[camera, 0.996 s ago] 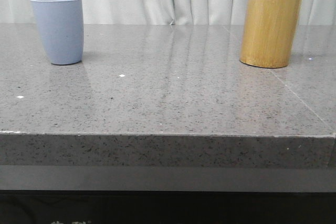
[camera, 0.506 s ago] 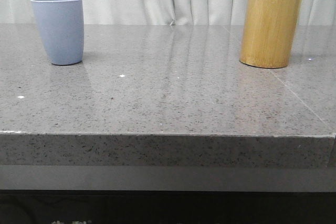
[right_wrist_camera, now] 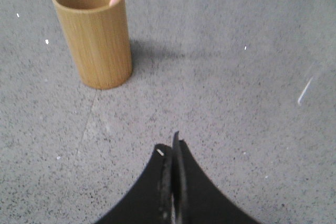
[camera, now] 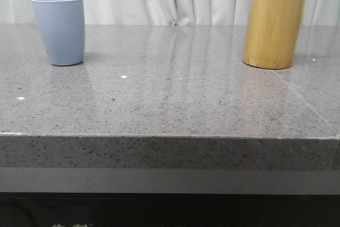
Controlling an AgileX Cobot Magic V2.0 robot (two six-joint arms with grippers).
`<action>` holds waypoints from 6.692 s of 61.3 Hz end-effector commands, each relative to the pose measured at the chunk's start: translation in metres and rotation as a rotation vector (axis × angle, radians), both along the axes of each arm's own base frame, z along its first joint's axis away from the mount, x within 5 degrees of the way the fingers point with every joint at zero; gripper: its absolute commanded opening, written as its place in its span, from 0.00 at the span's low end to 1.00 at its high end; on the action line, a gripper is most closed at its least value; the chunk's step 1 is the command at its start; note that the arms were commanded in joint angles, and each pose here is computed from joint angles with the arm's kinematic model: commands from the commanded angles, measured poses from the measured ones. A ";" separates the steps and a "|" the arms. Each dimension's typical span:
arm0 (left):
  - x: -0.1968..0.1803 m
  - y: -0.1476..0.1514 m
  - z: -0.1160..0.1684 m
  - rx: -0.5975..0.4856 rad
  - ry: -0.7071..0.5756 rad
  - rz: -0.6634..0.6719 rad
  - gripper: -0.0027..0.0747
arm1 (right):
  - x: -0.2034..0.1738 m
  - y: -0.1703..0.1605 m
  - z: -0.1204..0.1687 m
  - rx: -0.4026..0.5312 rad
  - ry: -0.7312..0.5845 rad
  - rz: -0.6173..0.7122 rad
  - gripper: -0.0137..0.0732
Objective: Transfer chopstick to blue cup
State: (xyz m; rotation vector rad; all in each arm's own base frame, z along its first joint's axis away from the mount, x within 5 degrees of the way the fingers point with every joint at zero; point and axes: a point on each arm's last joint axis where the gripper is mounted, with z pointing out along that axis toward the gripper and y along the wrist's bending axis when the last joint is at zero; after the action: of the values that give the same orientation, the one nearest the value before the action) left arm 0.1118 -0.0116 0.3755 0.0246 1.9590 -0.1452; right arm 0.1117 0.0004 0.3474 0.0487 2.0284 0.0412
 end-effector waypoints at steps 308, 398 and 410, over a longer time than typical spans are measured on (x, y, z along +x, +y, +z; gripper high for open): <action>0.210 -0.195 0.095 0.104 0.286 -0.597 0.31 | 0.023 0.002 0.003 -0.014 0.007 0.030 0.81; 0.053 -0.083 0.050 0.072 0.208 -0.477 0.28 | 0.245 -0.020 0.052 0.346 0.133 0.191 0.80; 0.053 -0.083 0.050 0.072 0.208 -0.477 0.28 | 0.255 -0.019 0.049 0.387 0.145 0.209 0.79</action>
State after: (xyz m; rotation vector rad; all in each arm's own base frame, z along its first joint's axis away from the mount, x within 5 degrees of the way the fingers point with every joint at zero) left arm 0.1675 -0.0945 0.4098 0.5814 2.2383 -0.3638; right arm 0.3730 -0.0208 0.3663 0.0890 2.2547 0.5458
